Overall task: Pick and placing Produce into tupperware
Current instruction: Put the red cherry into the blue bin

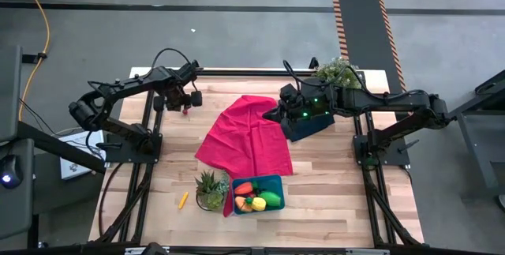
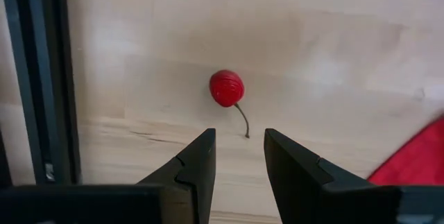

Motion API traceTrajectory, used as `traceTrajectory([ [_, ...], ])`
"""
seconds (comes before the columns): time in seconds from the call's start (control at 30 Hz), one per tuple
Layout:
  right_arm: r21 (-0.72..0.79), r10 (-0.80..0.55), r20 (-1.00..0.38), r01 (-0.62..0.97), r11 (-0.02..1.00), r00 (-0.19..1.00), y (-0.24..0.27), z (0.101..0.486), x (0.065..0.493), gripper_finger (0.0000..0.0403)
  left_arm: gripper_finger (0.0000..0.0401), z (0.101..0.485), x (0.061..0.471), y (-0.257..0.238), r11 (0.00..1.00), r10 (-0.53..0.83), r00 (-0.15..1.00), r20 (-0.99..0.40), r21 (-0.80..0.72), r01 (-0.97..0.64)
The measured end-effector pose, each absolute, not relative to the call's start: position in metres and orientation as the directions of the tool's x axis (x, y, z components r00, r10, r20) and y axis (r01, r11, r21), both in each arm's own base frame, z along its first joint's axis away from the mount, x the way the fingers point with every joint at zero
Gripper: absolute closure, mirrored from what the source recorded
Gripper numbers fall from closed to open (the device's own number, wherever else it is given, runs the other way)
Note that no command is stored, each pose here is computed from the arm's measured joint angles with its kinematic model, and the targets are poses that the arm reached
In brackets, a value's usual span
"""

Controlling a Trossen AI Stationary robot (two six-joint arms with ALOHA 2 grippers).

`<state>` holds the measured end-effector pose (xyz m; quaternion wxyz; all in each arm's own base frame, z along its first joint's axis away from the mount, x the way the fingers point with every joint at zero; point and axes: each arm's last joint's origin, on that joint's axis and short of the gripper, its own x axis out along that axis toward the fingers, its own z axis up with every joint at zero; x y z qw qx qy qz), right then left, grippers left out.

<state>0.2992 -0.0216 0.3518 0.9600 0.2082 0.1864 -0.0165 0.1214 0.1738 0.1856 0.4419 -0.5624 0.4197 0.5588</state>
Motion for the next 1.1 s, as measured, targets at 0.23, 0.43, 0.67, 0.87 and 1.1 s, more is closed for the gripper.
traceTrajectory([
  [0.23,0.325,0.045,-0.366,0.082,0.942,0.93,-0.0219,0.3517,0.2991,0.0401,0.029,0.1857,0.1215,0.1743,-0.38,0.03,0.02,-0.999,-0.029,-0.924],
  [0.43,0.27,0.046,-0.387,0.066,0.961,0.921,-0.0218,0.3497,0.2981,0.0401,0.0283,0.1856,0.121,0.1737,-0.454,0.024,0.013,-1.0,-0.022,-0.891],
  [0.67,0.229,0.053,-0.423,0.05,0.972,0.905,-0.0216,0.3462,0.2966,0.0401,0.0224,0.1856,0.1203,0.1739,-0.522,0.036,-0.008,-0.999,-0.012,-0.853],
  [0.87,0.222,0.053,-0.427,0.048,0.974,0.903,-0.0216,0.3458,0.2964,0.0401,0.02,0.1858,0.1228,0.1771,-0.553,0.071,0.017,-0.997,-0.053,-0.832],
  [1.1,0.214,0.048,-0.432,0.05,0.976,0.9,-0.0237,0.3453,0.296,0.0401,0.0199,0.1827,0.1223,0.1768,-0.566,0.079,0.014,-0.997,-0.056,-0.822],
])
